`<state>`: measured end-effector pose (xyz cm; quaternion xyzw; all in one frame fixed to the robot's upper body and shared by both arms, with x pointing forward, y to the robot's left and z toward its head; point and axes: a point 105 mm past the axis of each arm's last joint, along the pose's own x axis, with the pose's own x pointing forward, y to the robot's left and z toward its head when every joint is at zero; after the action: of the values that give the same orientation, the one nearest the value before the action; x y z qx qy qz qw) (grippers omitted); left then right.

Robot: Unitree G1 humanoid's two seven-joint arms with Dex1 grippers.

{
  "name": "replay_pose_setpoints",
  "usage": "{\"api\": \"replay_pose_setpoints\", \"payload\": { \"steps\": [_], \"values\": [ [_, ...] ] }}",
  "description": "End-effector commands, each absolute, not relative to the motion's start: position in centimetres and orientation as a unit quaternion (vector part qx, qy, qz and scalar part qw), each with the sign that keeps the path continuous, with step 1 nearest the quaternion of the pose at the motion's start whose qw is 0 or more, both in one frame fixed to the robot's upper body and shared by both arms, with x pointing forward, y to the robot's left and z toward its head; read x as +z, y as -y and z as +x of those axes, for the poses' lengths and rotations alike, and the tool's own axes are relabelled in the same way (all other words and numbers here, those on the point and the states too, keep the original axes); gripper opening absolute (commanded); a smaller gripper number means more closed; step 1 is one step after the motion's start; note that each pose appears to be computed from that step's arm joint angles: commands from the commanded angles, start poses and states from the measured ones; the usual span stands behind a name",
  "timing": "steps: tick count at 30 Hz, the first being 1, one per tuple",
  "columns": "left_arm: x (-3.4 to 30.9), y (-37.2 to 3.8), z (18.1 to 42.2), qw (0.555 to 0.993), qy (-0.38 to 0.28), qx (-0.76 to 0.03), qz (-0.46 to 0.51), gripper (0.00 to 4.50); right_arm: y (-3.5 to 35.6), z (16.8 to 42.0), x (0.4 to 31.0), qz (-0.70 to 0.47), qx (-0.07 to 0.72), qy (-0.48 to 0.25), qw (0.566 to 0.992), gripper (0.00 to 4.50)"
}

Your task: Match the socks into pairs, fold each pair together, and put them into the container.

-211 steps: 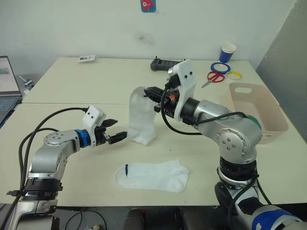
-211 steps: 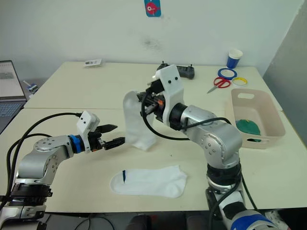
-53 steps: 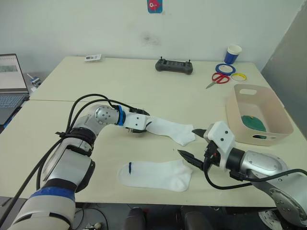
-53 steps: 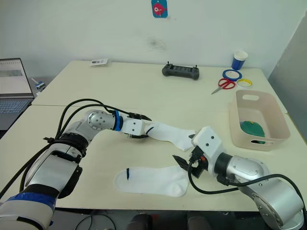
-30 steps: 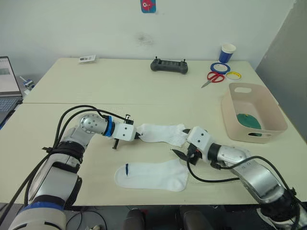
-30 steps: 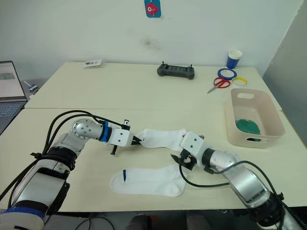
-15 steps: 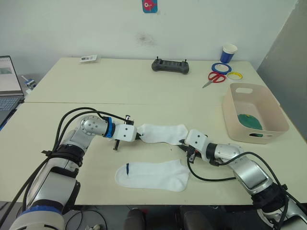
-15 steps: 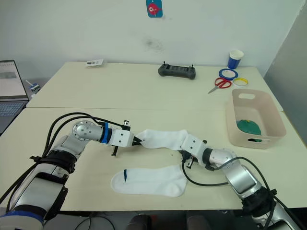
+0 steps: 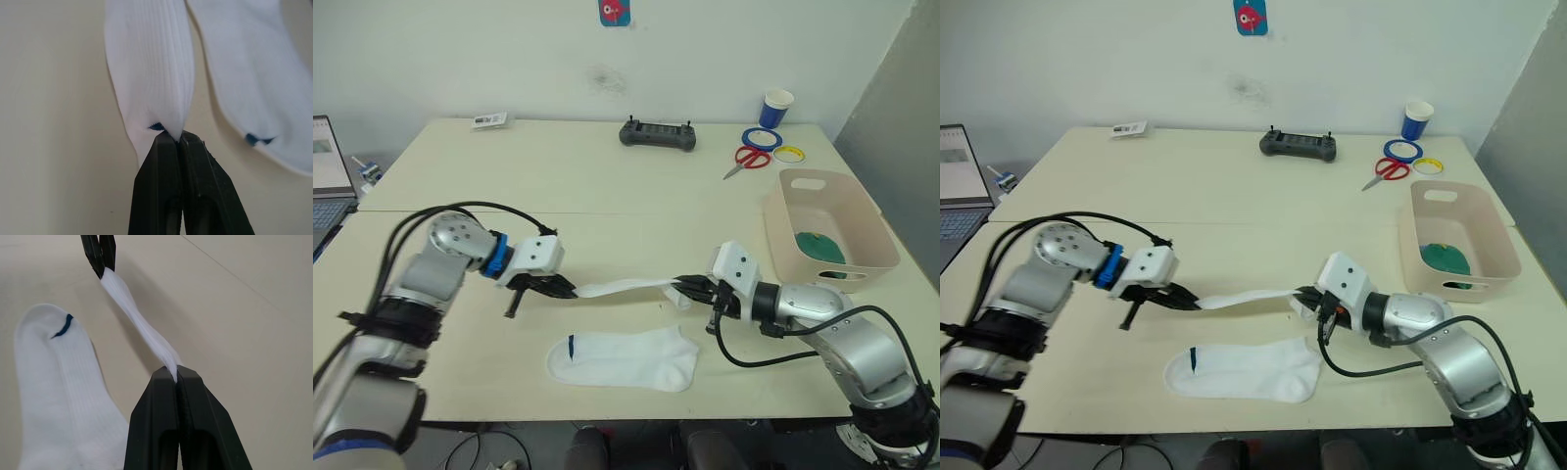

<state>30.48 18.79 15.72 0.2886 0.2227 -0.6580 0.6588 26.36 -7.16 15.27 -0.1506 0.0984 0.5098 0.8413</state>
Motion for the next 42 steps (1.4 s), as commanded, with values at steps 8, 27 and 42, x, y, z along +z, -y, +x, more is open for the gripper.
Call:
{"api": "replay_pose_setpoints", "payload": {
  "steps": [8,27,42],
  "values": [
    [13.2,-17.2,32.9,0.662,-0.348,-0.638,0.184,0.00,8.6,30.0,13.9,-0.102,0.436,-0.191,0.873,0.05],
    [15.0,-16.0,40.4,0.747,-0.235,-0.546,0.297,1.29,11.1,35.1,15.8,-0.252,0.340,-0.095,0.901,2.09],
    [15.2,-20.2,37.7,0.843,-0.217,-0.488,0.060,4.48,8.8,29.9,16.7,-0.158,0.354,-0.036,0.921,4.50]
  ]
}}
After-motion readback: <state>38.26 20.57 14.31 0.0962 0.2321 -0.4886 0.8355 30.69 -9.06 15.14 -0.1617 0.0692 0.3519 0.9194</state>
